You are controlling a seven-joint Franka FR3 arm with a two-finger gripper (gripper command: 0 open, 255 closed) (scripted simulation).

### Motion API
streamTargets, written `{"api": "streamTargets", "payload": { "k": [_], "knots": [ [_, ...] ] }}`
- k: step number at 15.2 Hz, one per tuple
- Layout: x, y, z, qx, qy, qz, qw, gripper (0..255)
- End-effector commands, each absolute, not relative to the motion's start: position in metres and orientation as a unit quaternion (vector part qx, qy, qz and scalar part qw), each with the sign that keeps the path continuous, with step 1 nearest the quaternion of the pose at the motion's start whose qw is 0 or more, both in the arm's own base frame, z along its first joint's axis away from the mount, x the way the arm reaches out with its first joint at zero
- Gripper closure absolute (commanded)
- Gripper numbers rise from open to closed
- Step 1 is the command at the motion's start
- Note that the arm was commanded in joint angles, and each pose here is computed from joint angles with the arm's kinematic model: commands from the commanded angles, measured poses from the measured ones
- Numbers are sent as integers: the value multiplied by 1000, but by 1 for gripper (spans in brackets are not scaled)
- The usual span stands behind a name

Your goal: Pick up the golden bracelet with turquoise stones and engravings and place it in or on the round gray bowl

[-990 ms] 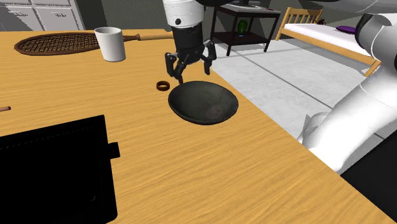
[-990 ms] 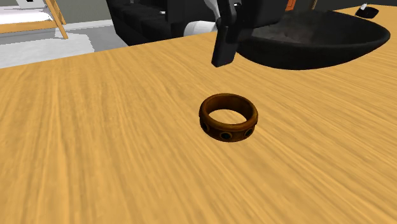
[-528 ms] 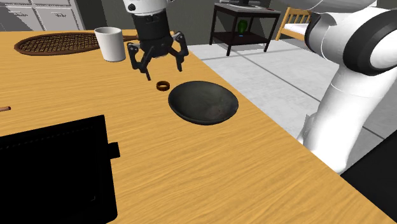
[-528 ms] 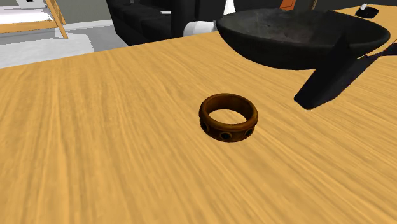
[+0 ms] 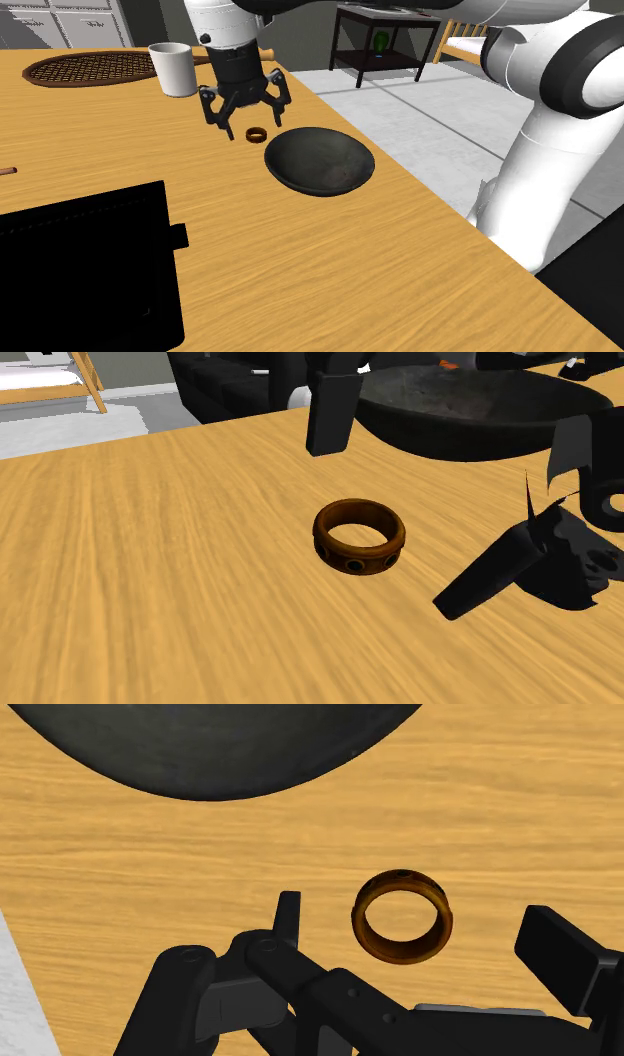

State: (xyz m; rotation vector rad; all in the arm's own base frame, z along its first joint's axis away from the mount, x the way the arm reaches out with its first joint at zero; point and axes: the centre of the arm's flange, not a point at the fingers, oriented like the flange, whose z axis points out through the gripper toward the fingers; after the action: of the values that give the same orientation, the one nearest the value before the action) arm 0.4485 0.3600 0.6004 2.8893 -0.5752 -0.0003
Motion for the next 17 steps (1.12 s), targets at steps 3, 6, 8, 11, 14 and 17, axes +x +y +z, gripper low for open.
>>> {"api": "streamTargets", "payload": {
  "k": [3,6,8,11,14,17],
  "knots": [
    [448,359,594,976,-194,0,97,0],
    [448,359,594,976,-194,0,97,0],
    [448,359,594,976,-194,0,97,0],
    [448,359,594,976,-194,0,97,255],
    [448,359,595,976,-194,0,97,255],
    [448,359,594,976,-194,0,97,255]
  ]
}}
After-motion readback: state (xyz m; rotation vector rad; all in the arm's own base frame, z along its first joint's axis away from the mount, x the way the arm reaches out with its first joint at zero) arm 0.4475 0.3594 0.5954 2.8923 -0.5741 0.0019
